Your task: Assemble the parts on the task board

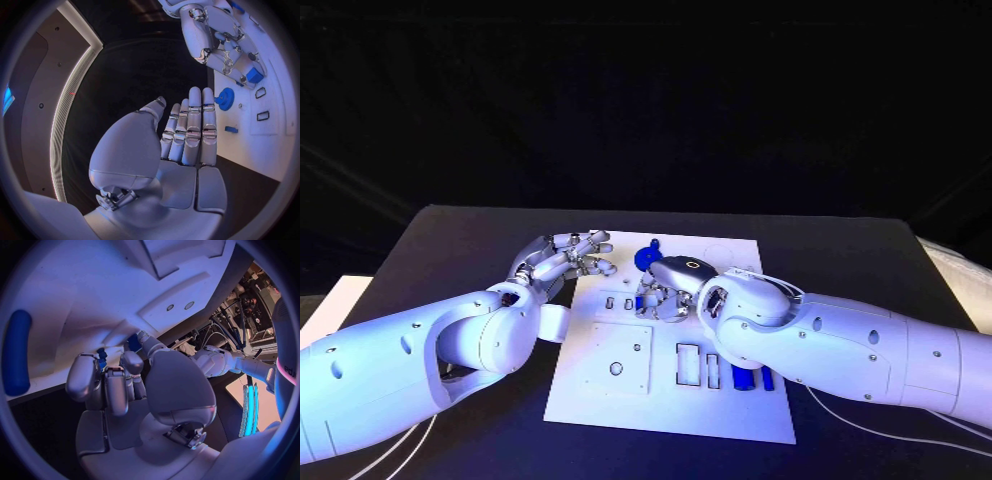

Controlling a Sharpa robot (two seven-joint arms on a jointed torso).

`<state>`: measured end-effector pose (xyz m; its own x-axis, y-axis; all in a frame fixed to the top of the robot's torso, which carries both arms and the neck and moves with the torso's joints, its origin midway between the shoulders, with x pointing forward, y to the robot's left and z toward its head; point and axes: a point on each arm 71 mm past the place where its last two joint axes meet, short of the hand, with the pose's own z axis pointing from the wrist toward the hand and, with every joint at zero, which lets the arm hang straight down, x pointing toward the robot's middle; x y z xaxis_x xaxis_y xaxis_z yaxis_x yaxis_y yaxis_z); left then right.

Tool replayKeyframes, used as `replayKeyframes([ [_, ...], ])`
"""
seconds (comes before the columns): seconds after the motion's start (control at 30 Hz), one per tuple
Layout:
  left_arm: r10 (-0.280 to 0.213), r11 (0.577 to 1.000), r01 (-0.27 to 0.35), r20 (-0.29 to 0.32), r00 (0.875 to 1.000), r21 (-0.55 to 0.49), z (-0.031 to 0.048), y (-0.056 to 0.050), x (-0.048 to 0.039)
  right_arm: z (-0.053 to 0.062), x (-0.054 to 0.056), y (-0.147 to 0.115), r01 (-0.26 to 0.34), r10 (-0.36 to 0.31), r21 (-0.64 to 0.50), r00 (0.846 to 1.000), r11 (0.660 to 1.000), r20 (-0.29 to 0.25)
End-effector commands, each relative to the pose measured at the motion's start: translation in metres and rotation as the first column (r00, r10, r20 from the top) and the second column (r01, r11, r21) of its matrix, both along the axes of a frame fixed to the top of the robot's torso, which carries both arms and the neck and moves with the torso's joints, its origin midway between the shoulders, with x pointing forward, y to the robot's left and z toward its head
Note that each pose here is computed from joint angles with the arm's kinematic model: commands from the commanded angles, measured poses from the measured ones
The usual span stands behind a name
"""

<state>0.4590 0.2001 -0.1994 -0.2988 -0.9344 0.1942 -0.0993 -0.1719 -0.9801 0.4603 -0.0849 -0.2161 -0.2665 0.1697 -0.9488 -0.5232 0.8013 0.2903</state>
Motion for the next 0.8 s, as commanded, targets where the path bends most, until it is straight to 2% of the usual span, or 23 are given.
replayKeyframes([
  [0.03,-0.023,1.000,0.023,0.007,1.000,-0.017,0.0012,-0.0030,-0.0009,-0.0110,-0.0023,-0.0025,0.001,-0.003,-0.079,1.000,0.997,-0.030],
  [0.8,-0.027,0.999,0.027,0.003,1.000,-0.017,0.0008,-0.0026,-0.0008,-0.0097,-0.0016,-0.0003,0.005,-0.006,-0.061,1.000,0.998,-0.015],
])
